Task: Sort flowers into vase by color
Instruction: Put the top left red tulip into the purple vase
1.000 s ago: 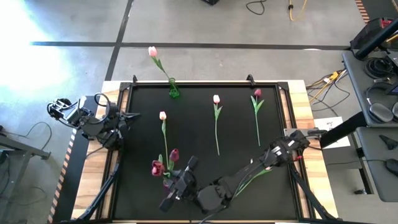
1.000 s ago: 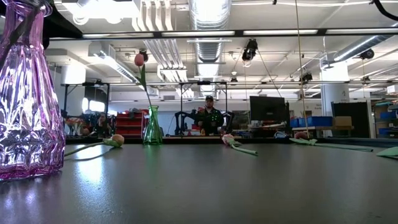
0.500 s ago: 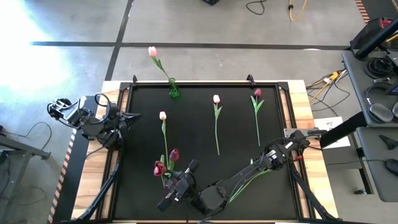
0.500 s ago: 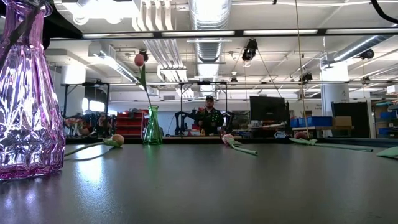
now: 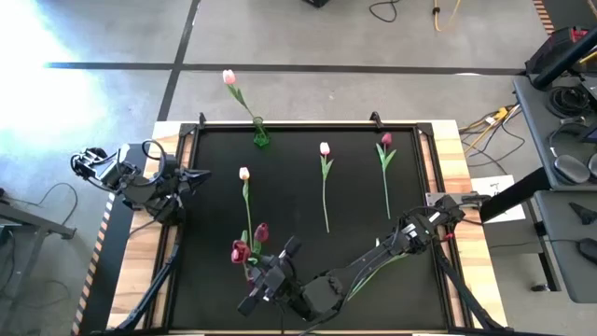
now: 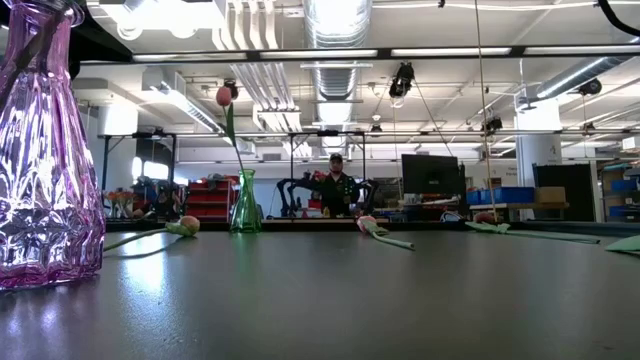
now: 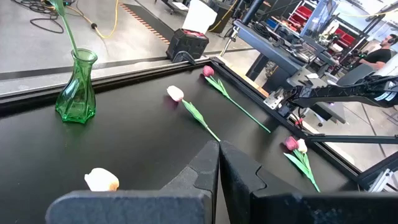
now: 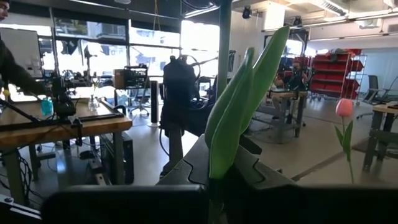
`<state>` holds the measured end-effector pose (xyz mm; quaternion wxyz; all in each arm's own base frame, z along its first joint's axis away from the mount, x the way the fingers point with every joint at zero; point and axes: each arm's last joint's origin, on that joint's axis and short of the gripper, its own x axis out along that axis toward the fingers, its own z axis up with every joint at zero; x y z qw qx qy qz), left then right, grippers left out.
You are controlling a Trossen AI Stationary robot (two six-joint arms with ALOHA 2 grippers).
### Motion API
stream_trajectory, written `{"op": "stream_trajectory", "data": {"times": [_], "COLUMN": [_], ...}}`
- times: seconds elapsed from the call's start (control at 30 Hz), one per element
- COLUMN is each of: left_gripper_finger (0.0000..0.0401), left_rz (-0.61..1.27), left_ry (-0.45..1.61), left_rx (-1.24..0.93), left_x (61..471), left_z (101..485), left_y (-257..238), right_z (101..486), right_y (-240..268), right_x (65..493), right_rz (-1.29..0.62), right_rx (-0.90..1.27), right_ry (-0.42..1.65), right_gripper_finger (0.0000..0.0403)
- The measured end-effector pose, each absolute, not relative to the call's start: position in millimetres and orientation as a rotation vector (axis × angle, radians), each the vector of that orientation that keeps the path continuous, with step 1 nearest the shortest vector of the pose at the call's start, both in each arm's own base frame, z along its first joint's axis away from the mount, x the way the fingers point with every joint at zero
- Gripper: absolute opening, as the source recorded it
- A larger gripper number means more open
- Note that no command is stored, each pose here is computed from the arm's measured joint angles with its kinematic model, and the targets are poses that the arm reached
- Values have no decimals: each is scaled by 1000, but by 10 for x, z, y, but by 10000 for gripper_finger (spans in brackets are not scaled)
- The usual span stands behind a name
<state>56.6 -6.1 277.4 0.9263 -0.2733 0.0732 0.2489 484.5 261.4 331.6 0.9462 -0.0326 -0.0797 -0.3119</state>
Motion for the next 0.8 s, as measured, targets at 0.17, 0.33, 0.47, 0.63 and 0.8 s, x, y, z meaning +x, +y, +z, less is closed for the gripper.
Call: {"op": "stream_trajectory", "data": {"times": [0.17, 0.33, 0.47, 0.63, 0.8], "left_gripper_finger": [0, 0, 0, 0, 0], "left_rz": [510, 510, 510, 510, 510], "left_ry": [150, 150, 150, 150, 150], "left_rx": [-560, -560, -561, -561, -561], "left_x": [566, 566, 566, 566, 566], "left_z": [2774, 2774, 2774, 2774, 2774], "left_y": [-61, -61, -61, -61, -61], "right_z": [3358, 3359, 3365, 3360, 3306], "right_y": [2597, 2594, 2589, 2574, 2553], "right_x": [4833, 4835, 4835, 4845, 4877], "right_rz": [-640, -639, -639, -641, -642], "right_rx": [-71, -70, -67, -57, -61], "right_ry": [-171, -172, -173, -174, -152], "right_gripper_finger": [12, 12, 12, 12, 12]}}
